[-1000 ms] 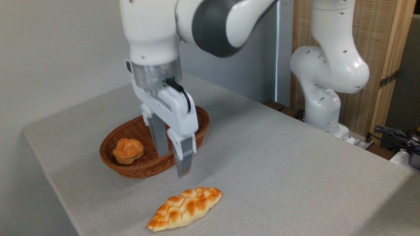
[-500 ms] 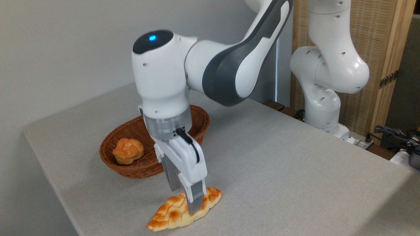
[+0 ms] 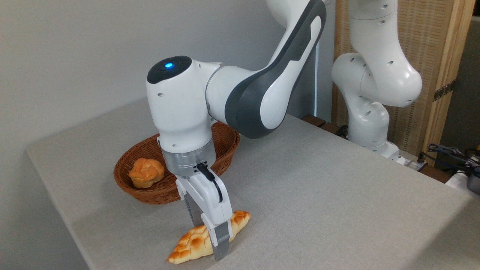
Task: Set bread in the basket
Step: 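Close the gripper on the middle of the braided pastry, then lift the pastry and carry it over the wicker basket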
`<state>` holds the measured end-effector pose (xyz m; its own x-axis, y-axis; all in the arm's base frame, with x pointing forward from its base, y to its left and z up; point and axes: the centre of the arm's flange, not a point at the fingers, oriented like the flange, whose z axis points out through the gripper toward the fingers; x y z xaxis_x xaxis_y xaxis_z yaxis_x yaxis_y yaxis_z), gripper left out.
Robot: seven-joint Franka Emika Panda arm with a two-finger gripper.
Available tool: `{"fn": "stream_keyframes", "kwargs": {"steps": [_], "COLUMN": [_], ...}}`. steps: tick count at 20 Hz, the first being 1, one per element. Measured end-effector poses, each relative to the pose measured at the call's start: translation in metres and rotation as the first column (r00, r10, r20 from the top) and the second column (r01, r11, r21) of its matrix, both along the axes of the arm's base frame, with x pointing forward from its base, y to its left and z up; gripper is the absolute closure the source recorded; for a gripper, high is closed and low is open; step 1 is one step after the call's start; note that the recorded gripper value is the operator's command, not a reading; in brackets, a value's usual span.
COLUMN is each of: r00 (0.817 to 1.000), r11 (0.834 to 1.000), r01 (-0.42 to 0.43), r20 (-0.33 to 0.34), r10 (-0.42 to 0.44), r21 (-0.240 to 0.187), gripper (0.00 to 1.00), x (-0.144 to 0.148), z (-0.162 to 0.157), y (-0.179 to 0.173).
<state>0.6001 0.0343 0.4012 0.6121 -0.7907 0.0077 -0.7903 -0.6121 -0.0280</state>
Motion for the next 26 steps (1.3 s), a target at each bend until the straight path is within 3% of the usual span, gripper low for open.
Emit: {"fn": "stream_keyframes", "kwargs": {"steps": [4,16,19,23,26], "r00": [1.0,1.0,0.999,0.997,0.999], "r11": [1.0,1.0,1.0,0.999,0.997], "r01": [0.0,0.001,-0.004,-0.011,-0.007], "r20": [0.0,0.011,-0.033,-0.072,-0.049], "r10": [0.0,-0.001,0.003,0.008,0.004], "r21": [0.0,0.0,-0.005,-0.042,-0.071], "gripper": [0.69,0.68,0.67,0.62,0.61], "x": [0.0,0.003,0.006,0.005,-0.011], "z": [0.0,0.008,0.033,0.101,0.156], "y": [0.0,-0.001,0.0,-0.004,-0.008]}}
